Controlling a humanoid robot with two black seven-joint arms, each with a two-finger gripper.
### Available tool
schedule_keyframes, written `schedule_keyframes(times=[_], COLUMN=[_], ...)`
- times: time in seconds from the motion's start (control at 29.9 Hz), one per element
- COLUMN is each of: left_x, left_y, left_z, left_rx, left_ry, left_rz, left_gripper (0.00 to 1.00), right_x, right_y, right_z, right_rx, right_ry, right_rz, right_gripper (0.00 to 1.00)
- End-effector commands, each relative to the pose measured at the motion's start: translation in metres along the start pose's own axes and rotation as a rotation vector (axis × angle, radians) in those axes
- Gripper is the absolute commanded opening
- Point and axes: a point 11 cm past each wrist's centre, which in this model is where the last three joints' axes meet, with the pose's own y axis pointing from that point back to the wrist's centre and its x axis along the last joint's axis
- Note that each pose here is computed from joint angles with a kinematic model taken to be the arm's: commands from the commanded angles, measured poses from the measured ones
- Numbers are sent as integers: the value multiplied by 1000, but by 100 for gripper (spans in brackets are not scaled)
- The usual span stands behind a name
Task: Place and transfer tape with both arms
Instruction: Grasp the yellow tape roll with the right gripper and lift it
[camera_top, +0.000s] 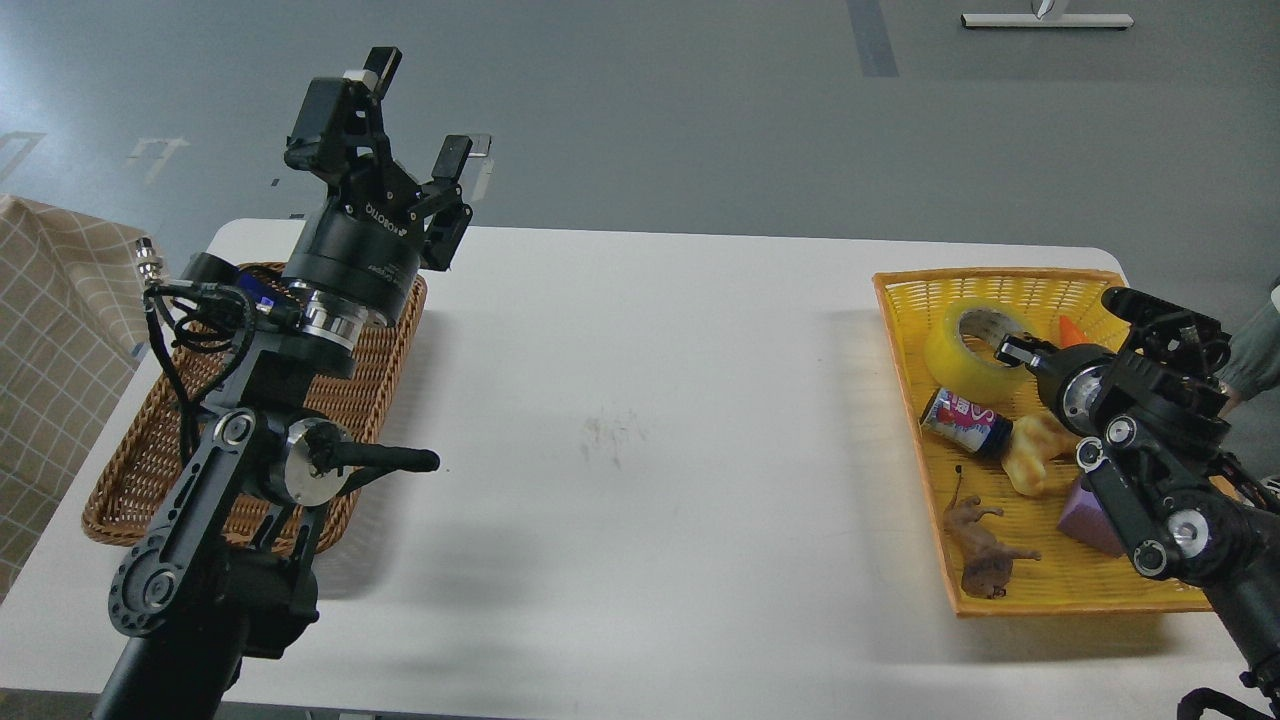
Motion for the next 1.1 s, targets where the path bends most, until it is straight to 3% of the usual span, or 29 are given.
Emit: schedule_keyframes(times=[0.0,0.3,0.5,0.77,1.07], left_x=[-1,1,0,-4,0], left_y=[0,4,4,1,1], left_z=[-1,-4,-4,-4,-1], left_rx=[0,10,8,3,-1], left_ry=[2,3,7,15,3], left_rz=[0,8,6,2,5], left_gripper=[98,98,98,98,98], right_x=[7,45,72,83,68], right_y=[3,21,30,35,41], right_z=[-3,3,-17,-76,-146], right_rx=[25,62,151,276,369], right_ry=[-33,-25,-112,-104,157], right_rz=[8,71,102,99,65], right_gripper=[17,16,15,14,14])
